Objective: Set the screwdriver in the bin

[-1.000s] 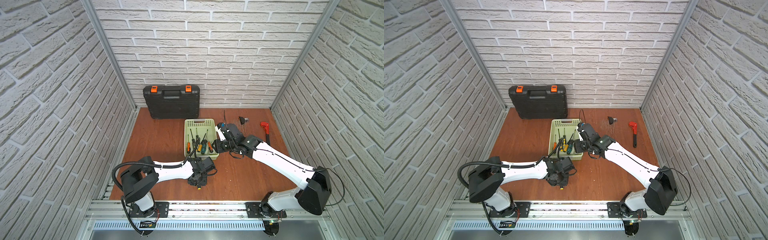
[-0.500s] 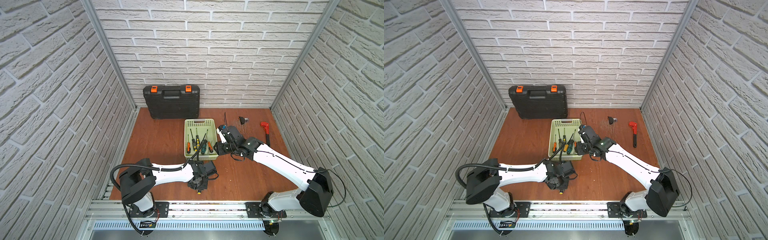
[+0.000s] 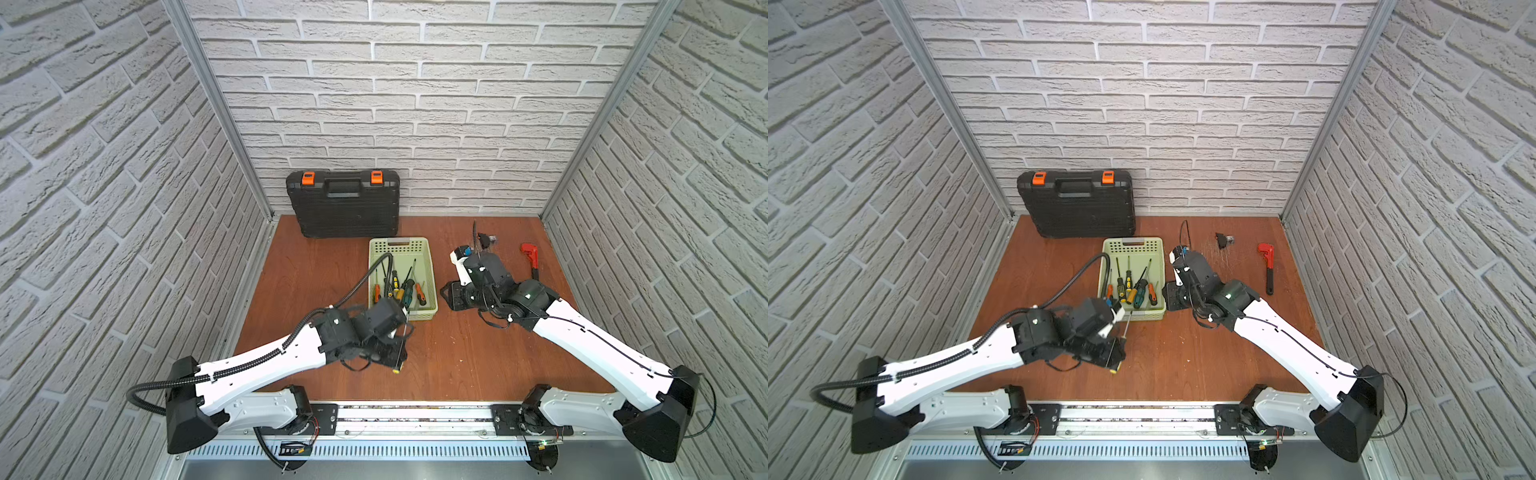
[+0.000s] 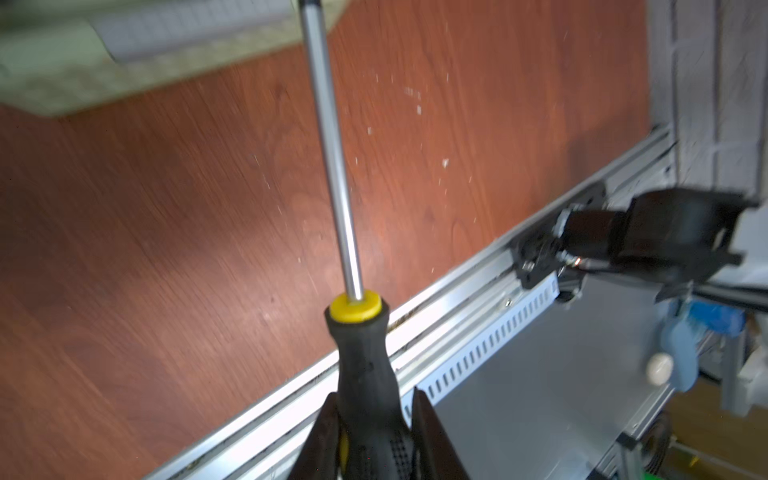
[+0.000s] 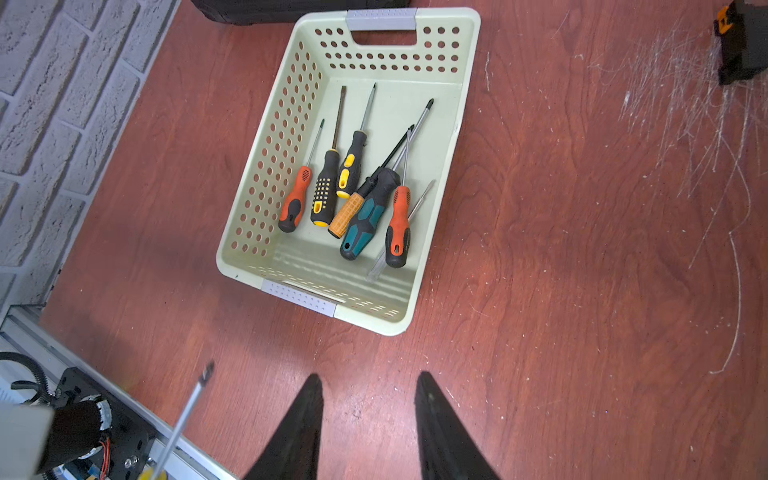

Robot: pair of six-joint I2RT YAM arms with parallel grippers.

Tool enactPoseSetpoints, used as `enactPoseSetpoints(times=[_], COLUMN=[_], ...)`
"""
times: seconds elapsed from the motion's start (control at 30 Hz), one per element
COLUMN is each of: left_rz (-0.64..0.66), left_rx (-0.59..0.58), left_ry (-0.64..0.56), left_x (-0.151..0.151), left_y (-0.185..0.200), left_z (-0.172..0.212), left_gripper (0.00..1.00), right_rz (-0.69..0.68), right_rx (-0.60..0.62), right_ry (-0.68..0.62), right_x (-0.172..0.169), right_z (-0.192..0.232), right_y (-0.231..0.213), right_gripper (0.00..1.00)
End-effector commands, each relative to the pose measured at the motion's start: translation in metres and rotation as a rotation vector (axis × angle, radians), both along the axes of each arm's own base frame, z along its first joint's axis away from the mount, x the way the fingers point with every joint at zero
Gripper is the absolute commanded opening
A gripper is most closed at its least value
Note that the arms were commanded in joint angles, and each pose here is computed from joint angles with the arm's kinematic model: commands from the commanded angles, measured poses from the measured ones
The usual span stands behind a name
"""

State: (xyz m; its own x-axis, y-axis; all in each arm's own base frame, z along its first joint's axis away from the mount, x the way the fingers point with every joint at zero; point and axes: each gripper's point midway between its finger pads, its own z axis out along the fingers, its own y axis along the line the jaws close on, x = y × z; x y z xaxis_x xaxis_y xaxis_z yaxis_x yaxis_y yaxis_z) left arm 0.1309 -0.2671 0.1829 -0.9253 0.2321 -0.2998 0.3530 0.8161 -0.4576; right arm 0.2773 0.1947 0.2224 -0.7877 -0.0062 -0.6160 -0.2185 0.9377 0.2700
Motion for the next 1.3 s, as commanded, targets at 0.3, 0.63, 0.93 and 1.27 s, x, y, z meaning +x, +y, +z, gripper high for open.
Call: enactPoseSetpoints(times=[0.3,0.63,0.93,1.27], left_rz=[0.093,0.147,0.247,0.253], left_rx=[0.171,0.290,0.332,0.377], left_ry=[-0.105,-0.043,-0.030,0.011], left_x=[0.174,0.214,0.222,0.227], left_y=[-0.007,-0.002,0.031,0.035], left_z=[-0.018,-0.083,-0.106,-0.125], left_gripper=[0.09,0.10,0.10,0.12], right_rz=[0.013,0.051,0.095,0.108], right_rx=[0.034,0.007,0.023,0.028], right_ry=[0.027,0.100,0.166,0.177], right_x=[-0.006,0.001,0.011,0.015], right_z=[-0.005,-0.022,-0.039,-0.041], right_y=[0.003,0.017,0.039,0.046], right_gripper=[0.38,0.37,0.36,0.36])
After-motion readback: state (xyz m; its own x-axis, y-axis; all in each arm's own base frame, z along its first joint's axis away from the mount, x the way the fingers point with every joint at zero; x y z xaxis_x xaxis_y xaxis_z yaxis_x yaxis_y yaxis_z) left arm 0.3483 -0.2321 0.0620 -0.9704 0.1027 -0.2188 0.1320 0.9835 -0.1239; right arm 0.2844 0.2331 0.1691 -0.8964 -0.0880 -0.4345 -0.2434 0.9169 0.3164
